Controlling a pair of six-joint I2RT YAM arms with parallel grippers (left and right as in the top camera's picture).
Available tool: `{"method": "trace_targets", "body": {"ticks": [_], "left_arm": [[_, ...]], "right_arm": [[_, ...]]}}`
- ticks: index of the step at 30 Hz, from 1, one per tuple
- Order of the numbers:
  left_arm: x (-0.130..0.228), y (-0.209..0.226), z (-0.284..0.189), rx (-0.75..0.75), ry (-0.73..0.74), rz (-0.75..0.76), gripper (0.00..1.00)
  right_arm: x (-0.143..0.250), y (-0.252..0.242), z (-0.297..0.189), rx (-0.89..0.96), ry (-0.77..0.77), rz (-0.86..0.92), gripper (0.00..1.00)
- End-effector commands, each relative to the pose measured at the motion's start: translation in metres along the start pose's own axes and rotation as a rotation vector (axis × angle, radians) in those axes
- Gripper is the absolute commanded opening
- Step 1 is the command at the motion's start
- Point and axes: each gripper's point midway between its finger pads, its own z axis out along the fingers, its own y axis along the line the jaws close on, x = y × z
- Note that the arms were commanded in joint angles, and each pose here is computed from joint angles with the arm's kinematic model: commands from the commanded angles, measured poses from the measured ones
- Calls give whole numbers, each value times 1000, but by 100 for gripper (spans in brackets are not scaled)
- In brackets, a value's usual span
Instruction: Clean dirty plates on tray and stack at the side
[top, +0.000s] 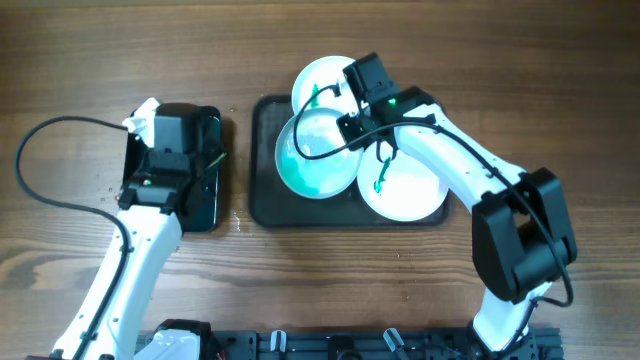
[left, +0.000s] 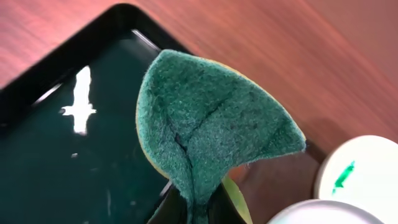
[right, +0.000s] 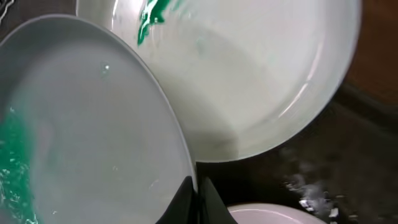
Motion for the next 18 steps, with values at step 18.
{"method": "trace_targets", "body": {"ticks": [18], "left_arm": [[-22, 66, 12, -167, 5, -133, 4]], "right_arm": [[-109, 49, -146, 898, -255, -794, 4]]}}
